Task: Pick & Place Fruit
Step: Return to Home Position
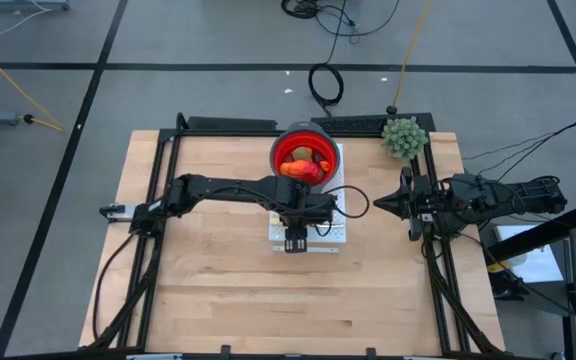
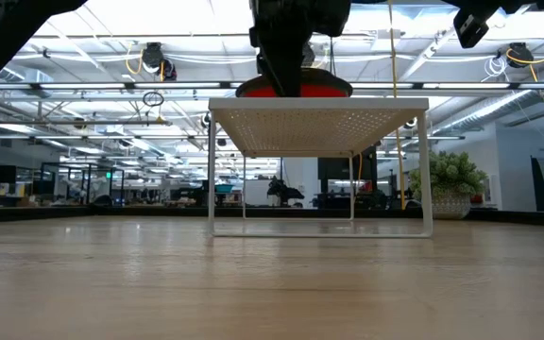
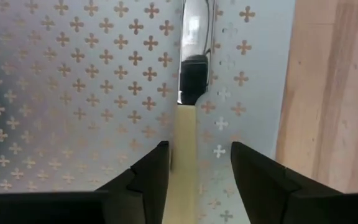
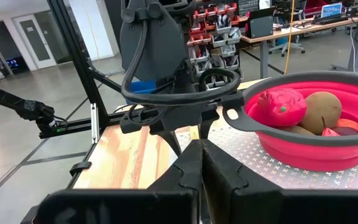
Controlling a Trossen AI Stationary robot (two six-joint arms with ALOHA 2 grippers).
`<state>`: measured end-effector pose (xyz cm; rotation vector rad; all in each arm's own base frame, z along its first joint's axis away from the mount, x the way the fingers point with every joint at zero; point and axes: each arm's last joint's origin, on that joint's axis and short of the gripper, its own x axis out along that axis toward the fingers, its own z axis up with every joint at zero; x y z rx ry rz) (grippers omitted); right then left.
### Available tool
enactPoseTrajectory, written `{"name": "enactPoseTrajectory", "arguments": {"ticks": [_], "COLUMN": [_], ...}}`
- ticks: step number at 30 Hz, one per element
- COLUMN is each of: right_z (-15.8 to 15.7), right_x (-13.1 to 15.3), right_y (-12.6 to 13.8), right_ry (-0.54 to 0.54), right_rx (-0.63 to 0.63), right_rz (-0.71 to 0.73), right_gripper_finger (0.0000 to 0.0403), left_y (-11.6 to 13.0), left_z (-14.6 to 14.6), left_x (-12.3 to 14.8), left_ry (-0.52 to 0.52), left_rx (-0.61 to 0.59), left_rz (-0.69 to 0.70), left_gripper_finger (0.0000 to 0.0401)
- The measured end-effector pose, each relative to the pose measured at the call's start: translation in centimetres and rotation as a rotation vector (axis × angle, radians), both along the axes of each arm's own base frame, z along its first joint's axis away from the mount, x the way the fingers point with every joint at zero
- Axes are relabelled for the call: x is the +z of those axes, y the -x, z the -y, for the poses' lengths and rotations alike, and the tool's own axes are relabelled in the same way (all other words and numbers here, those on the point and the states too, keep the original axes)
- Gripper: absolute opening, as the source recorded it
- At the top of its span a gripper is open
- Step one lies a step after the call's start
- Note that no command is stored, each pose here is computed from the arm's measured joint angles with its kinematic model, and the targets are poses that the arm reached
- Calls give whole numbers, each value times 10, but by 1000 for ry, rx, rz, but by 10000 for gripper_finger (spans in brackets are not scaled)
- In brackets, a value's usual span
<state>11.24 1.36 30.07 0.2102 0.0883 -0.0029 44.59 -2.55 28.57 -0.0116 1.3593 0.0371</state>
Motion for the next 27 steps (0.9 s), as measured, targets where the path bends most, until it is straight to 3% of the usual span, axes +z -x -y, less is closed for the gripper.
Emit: {"name": "enactPoseTrajectory", "arguments": {"ticks": [9, 19, 27], "right_z": [0, 0, 0], "right_x": [0, 0, 0], "right_y": [0, 0, 0], "right_ry": [0, -7, -7], "right_rx": [-2, -4, -4], "right_rz": [0, 1, 2], "right_gripper_finger": [1, 1, 1], "left_y": [6, 27, 49], "left_z": [1, 5, 1], "left_x": [13, 56, 92], "left_ry": [13, 33, -73], "left_rx": [18, 47, 111], "left_rz": [26, 152, 268], "left_gripper_finger": [175, 175, 175]}}
